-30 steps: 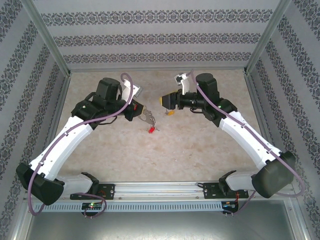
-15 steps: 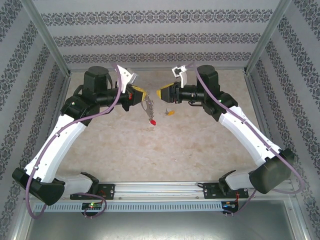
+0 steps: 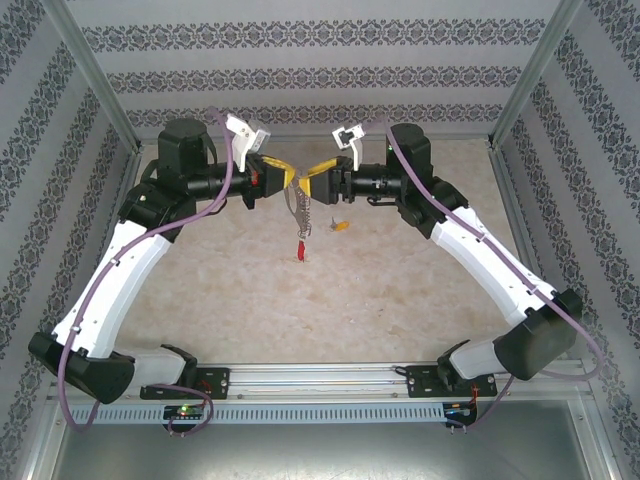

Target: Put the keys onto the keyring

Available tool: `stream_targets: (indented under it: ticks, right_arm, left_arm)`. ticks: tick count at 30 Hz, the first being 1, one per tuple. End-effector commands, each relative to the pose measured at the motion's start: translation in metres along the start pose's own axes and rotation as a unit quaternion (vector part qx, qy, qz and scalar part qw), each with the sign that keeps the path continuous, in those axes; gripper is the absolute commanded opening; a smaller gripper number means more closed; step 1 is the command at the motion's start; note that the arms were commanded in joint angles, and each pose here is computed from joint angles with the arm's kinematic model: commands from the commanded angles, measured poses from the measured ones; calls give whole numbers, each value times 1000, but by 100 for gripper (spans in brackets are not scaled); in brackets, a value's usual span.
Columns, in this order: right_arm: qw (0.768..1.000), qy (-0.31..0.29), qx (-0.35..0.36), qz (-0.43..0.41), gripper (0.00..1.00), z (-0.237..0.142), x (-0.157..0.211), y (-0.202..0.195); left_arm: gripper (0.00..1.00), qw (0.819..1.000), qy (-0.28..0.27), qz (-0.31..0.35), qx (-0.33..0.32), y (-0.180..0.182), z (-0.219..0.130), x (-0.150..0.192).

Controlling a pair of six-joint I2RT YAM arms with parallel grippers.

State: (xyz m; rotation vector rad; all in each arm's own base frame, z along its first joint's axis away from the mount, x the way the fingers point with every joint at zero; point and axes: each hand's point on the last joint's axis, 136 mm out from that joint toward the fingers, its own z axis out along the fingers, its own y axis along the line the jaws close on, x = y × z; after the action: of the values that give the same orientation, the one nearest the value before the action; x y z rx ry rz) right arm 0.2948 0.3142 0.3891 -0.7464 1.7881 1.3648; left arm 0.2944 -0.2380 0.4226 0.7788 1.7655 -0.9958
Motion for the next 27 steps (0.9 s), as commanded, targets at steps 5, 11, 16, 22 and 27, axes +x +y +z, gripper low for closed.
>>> stream_targets:
  ticks: [5,11,16,22,27]
  right_arm:
    - [999,-28,-26,-23,54,4,-22,15]
    - [998,-35,-32,-27,40,4,-25,19]
    - [998,-33,-35,-26,21,5,-24,18]
    - [998,-33,-39,-30,12,5,-24,20]
    - [998,-34,-46,-40,0,3,-27,26]
  left_arm:
    - [0,999,-33,24,28,-11,-5,-24]
    - [0,999,-33,19,25,-6,-4,-24]
    - [0,999,-33,16,28,-5,-3,-23]
    - [0,999,-30,11,30,-4,-1,-21]
    - [0,1000,-21,6,20,2,2,-16]
